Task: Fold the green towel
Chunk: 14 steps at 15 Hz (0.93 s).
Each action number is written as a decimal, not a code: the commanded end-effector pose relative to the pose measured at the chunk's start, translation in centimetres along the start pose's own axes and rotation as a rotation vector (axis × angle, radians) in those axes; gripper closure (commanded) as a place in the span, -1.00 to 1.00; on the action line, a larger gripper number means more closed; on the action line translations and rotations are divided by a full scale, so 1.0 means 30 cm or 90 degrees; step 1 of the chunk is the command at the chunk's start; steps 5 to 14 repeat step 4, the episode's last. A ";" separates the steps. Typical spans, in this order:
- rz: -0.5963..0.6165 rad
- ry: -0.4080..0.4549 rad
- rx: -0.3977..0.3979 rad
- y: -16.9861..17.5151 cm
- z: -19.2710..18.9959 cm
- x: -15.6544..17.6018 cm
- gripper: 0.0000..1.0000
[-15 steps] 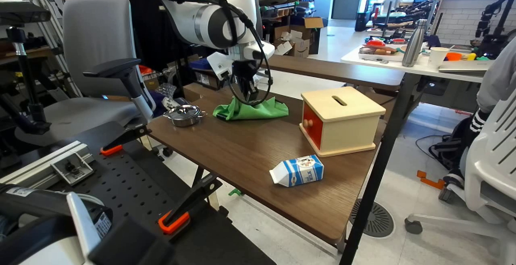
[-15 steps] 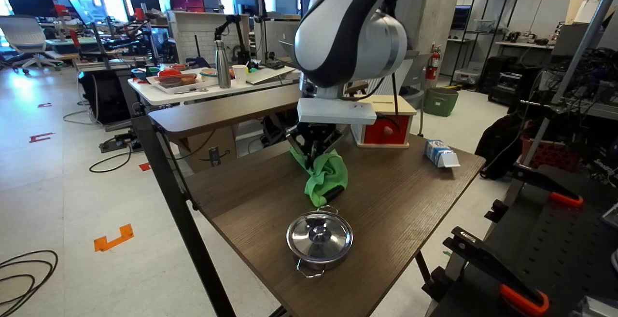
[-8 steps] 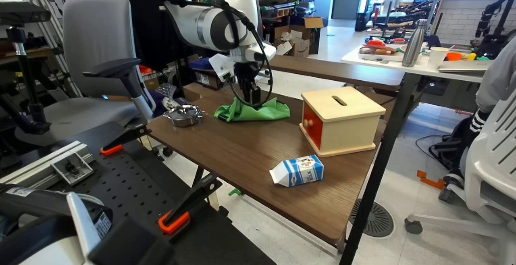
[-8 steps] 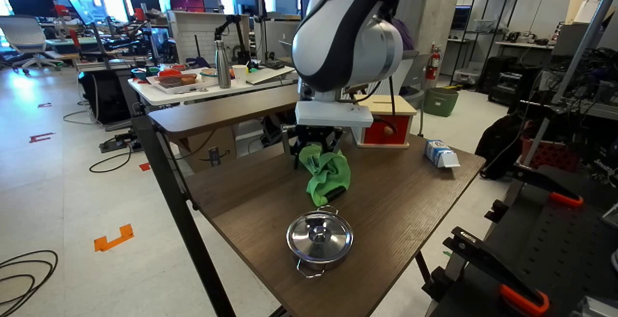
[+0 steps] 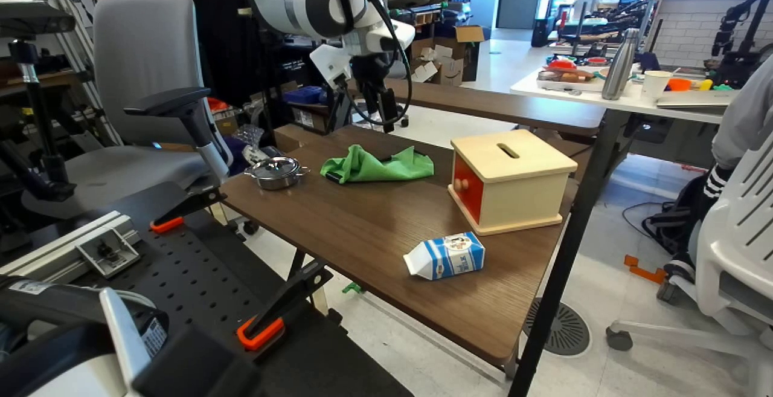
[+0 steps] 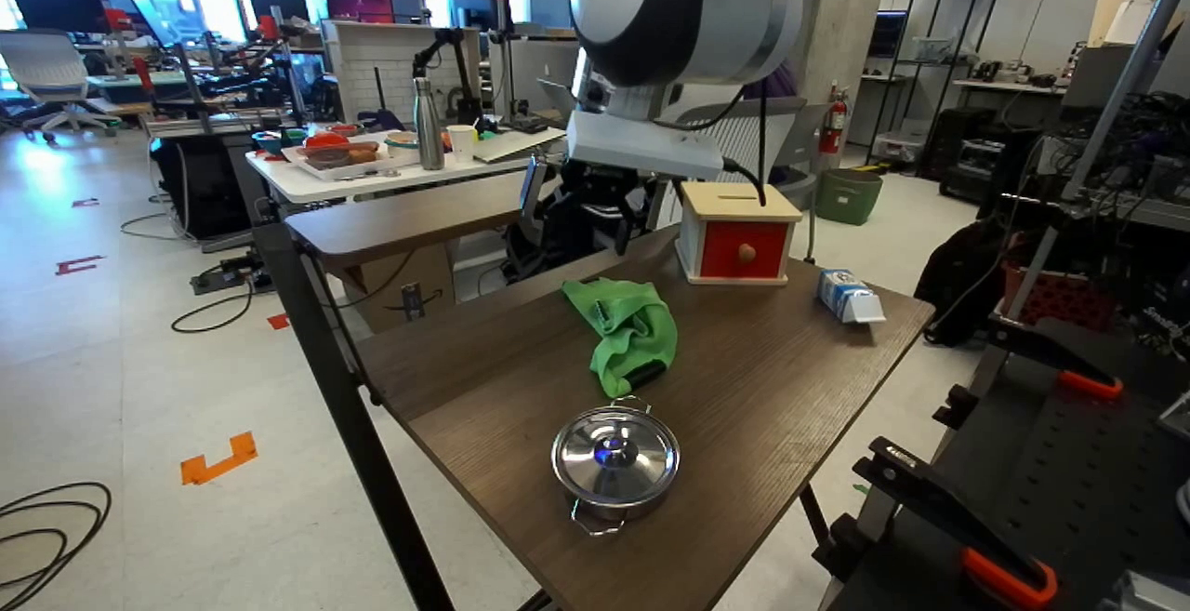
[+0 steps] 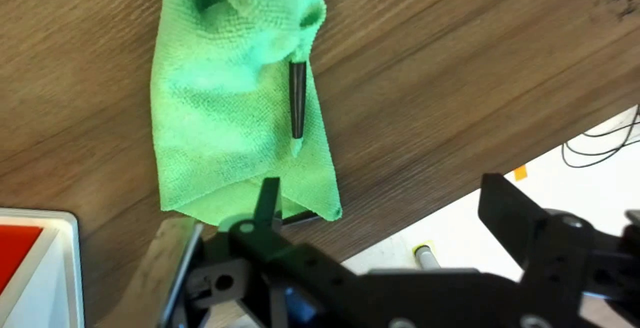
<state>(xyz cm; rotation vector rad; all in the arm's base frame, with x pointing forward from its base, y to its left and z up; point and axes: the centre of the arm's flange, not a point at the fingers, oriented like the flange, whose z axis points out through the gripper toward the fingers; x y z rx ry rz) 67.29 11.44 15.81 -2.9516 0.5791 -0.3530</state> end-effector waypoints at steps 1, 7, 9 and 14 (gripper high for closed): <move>-0.011 0.000 0.006 -0.005 -0.026 -0.020 -1.00; -0.022 -0.009 0.007 -0.005 -0.052 -0.062 -1.00; -0.022 -0.009 0.007 -0.005 -0.052 -0.062 -1.00; -0.022 -0.009 0.007 -0.005 -0.052 -0.062 -1.00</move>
